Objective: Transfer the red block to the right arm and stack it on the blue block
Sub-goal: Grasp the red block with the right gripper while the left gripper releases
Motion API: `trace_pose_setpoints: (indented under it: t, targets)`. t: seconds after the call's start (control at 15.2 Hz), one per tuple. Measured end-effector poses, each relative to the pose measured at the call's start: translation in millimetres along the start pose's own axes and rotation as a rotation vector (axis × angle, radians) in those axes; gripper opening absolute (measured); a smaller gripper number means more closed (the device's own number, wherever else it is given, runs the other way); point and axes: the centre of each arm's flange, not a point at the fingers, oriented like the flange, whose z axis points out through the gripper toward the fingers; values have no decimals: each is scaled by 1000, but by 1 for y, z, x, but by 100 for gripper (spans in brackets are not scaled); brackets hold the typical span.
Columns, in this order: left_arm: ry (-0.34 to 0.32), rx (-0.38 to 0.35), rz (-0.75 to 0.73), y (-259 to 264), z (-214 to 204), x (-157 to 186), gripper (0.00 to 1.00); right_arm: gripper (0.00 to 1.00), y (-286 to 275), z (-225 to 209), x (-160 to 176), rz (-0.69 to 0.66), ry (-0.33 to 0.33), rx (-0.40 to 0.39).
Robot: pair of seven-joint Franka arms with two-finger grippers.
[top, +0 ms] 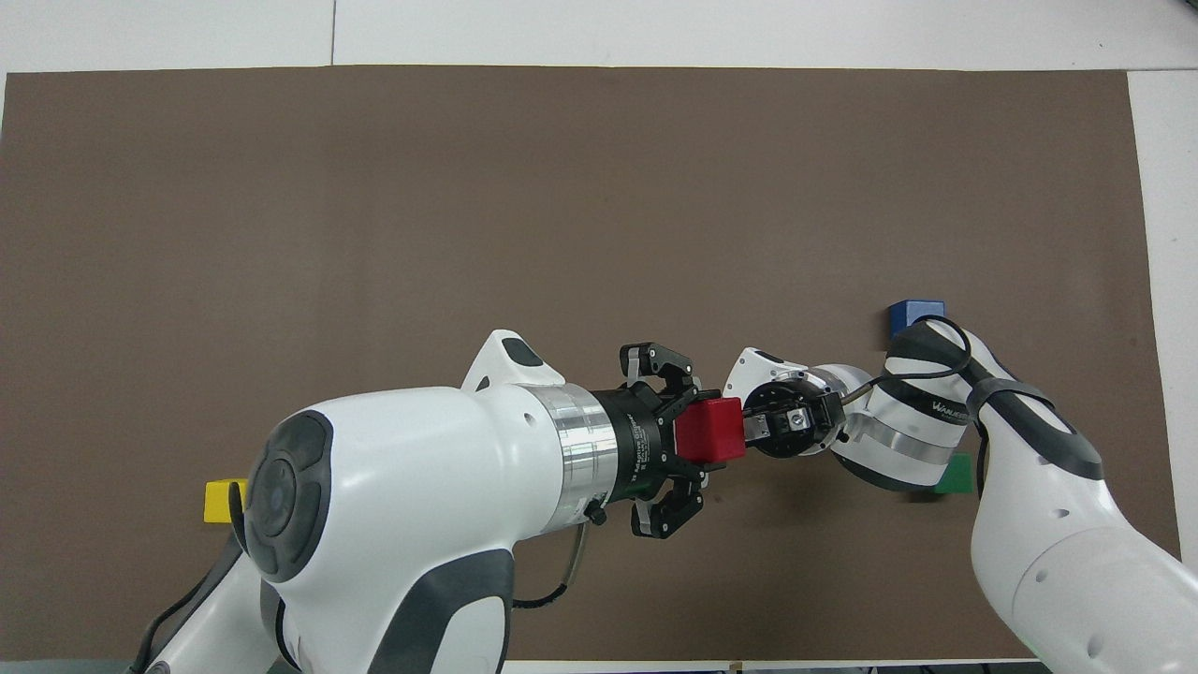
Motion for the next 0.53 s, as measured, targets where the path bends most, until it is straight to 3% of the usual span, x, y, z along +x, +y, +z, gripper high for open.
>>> trace_pose_setpoints:
  t: [0.07, 0.2, 0.26, 0.39, 0.53]
  targets:
    - [0, 1, 1, -1, 0, 0, 54, 93, 0, -1, 0, -2, 3, -3]
    - [1, 2, 0, -1, 1, 0, 54, 90, 3, -2, 1, -37, 13, -17]
    - [3, 3, -1, -2, 1, 1, 54, 82, 7, -1, 1, -68, 16, -26]
    - [10, 6, -10, -2, 3, 7, 54, 58, 15, 1, 0, -118, 18, -36]
    - [11, 5, -16, -3, 3, 10, 54, 56, 18, 1, 0, -128, 19, -37]
